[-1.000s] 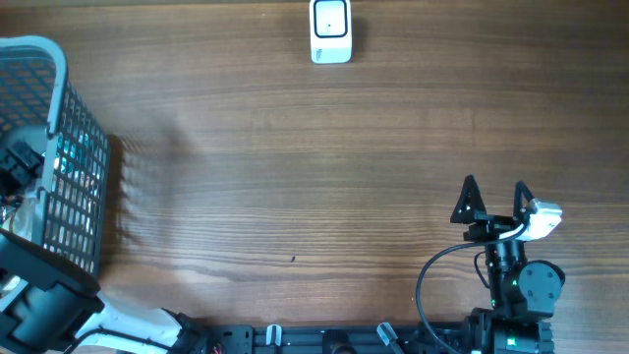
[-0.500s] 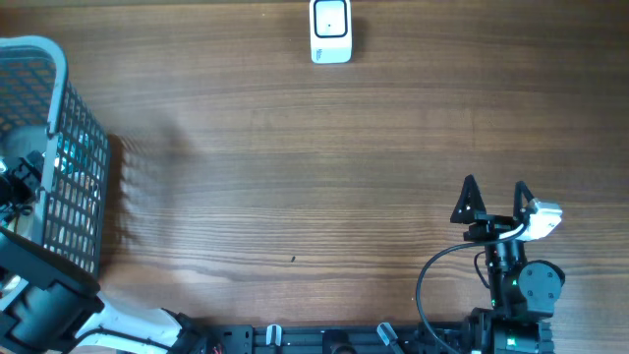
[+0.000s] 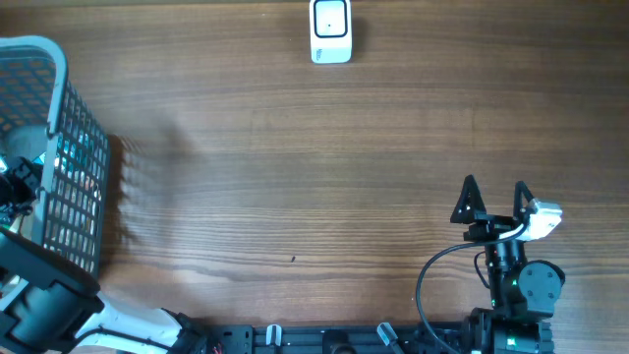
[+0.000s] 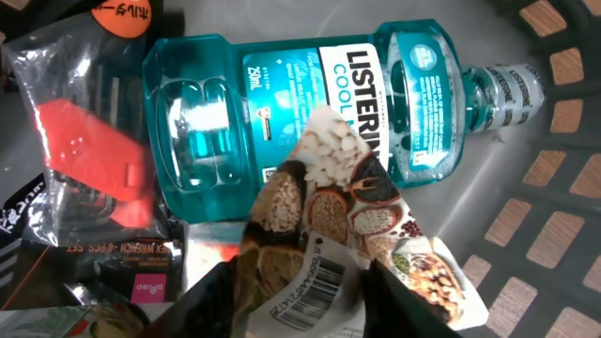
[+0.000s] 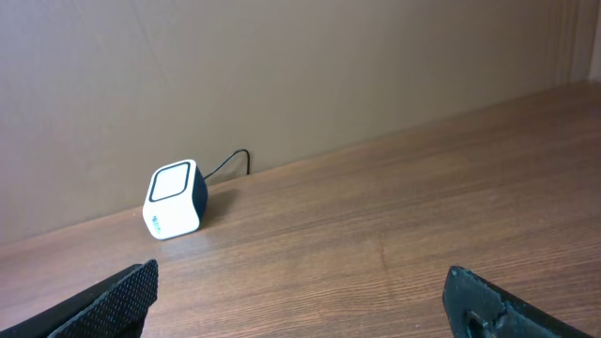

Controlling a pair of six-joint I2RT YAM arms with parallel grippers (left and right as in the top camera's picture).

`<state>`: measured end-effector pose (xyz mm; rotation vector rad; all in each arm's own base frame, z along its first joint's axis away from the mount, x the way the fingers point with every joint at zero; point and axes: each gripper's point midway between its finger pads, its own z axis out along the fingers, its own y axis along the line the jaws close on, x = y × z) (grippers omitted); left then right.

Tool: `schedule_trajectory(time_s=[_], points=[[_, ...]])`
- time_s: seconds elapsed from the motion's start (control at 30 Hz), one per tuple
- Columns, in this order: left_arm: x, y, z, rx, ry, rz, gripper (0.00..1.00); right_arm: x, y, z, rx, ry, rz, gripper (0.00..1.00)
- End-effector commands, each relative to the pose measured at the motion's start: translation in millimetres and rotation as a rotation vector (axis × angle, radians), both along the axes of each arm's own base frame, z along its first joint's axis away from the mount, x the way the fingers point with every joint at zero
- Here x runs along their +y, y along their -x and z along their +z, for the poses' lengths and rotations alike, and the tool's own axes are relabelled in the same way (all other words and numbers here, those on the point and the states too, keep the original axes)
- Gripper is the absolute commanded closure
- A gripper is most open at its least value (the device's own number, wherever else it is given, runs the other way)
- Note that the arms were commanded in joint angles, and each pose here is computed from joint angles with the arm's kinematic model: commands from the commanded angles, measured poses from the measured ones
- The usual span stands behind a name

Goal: Scan the item barcode
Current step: 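Grasp the white snack pouch with the left gripper and lift it out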

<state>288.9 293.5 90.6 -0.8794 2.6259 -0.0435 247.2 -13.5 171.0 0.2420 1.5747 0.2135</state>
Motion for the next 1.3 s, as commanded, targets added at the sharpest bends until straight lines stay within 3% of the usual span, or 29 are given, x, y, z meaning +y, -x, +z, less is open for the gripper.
schedule_trajectory(time_s=[0.0,0.03,0.1,0.17,0.5,0.7,0.87,1.13,1.27], points=[[-8,0,-6,-0.008,0.045,-0.011,0.74,-1,0,2,-0.008,-0.003,-0.007,0.00],[-9,1,-6,-0.003,0.050,-0.011,0.83,-1,0,2,-0.008,-0.003,-0.007,0.00],[-11,3,-7,0.004,0.060,-0.011,0.85,-1,0,2,-0.008,-0.003,-0.007,0.00],[-11,3,-7,0.005,0.061,-0.011,0.96,-1,0,2,-0.008,-0.003,-0.007,0.00],[-21,-8,-2,-0.063,0.143,0.044,0.96,-1,0,2,-0.008,-0.003,-0.007,0.00],[-20,-19,24,-0.139,0.246,0.270,0.96,-1,0,2,-0.008,-0.003,-0.007,0.00],[-13,-25,82,-0.246,0.215,0.375,0.96,-1,0,2,-0.008,-0.003,-0.007,0.00],[-29,-13,210,-0.492,0.020,0.316,0.96,-1,0,2,-0.008,-0.003,-0.007,0.00],[-58,-5,273,-0.649,-0.013,0.267,0.96,-1,0,2,-0.008,-0.003,-0.007,0.00]])
